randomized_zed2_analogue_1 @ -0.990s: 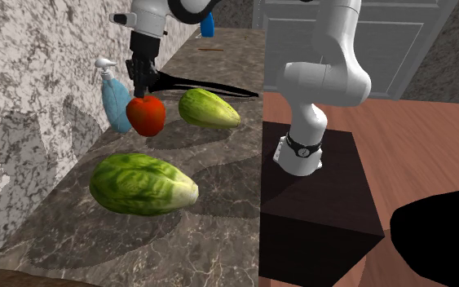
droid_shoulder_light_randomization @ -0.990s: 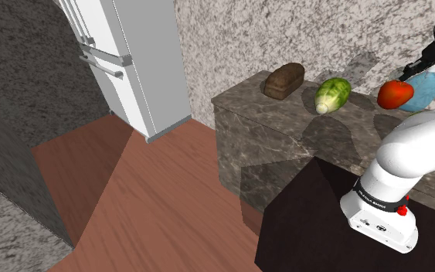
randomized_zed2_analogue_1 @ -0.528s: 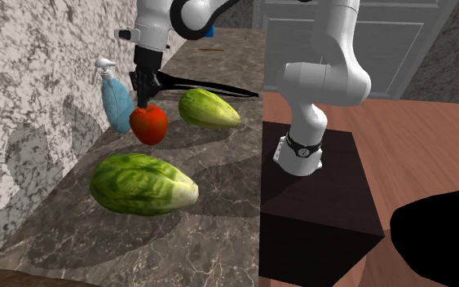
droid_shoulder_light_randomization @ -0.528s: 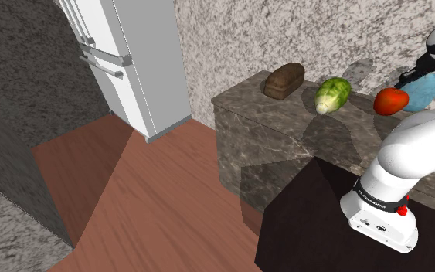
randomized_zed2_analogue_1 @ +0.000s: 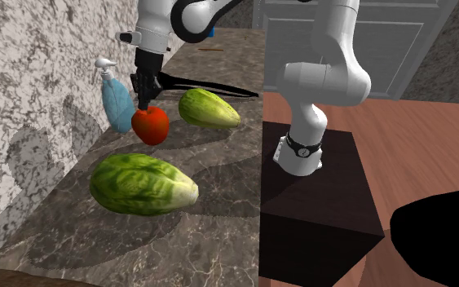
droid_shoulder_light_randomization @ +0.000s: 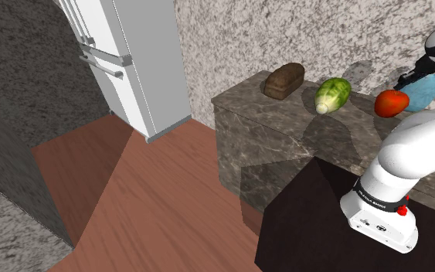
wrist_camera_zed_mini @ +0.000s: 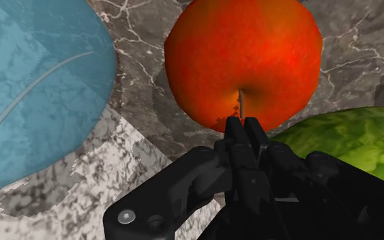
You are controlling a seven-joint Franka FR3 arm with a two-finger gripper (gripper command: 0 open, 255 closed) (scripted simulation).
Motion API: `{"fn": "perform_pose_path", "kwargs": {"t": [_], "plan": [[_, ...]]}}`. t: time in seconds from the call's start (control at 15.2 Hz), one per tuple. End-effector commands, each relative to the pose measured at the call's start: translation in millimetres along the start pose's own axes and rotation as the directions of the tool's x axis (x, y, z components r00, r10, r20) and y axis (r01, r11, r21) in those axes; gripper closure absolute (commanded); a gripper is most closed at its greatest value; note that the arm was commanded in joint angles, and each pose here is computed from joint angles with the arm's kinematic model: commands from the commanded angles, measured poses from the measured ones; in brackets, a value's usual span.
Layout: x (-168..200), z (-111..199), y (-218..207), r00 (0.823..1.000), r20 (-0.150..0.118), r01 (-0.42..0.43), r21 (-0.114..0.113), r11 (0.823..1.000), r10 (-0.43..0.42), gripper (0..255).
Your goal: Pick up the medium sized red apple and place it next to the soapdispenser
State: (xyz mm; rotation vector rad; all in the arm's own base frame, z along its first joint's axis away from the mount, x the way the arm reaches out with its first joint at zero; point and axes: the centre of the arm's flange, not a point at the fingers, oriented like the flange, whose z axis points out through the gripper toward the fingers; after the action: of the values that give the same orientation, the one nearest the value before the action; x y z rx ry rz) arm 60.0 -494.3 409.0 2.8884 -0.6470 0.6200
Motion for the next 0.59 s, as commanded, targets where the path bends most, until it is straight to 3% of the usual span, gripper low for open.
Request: {"fn": "perform_pose_path", "kwargs": {"t": [0.0,0.33,0.53], "plan": [[0,0,0,1.000,0.000,0.000,0.000,1.000,0.000,0],[0,0,0,1.000,0.000,0.000,0.000,1.000,0.000,0],[0,-40,0,1.000,0.000,0.000,0.000,1.000,0.000,0]]}}
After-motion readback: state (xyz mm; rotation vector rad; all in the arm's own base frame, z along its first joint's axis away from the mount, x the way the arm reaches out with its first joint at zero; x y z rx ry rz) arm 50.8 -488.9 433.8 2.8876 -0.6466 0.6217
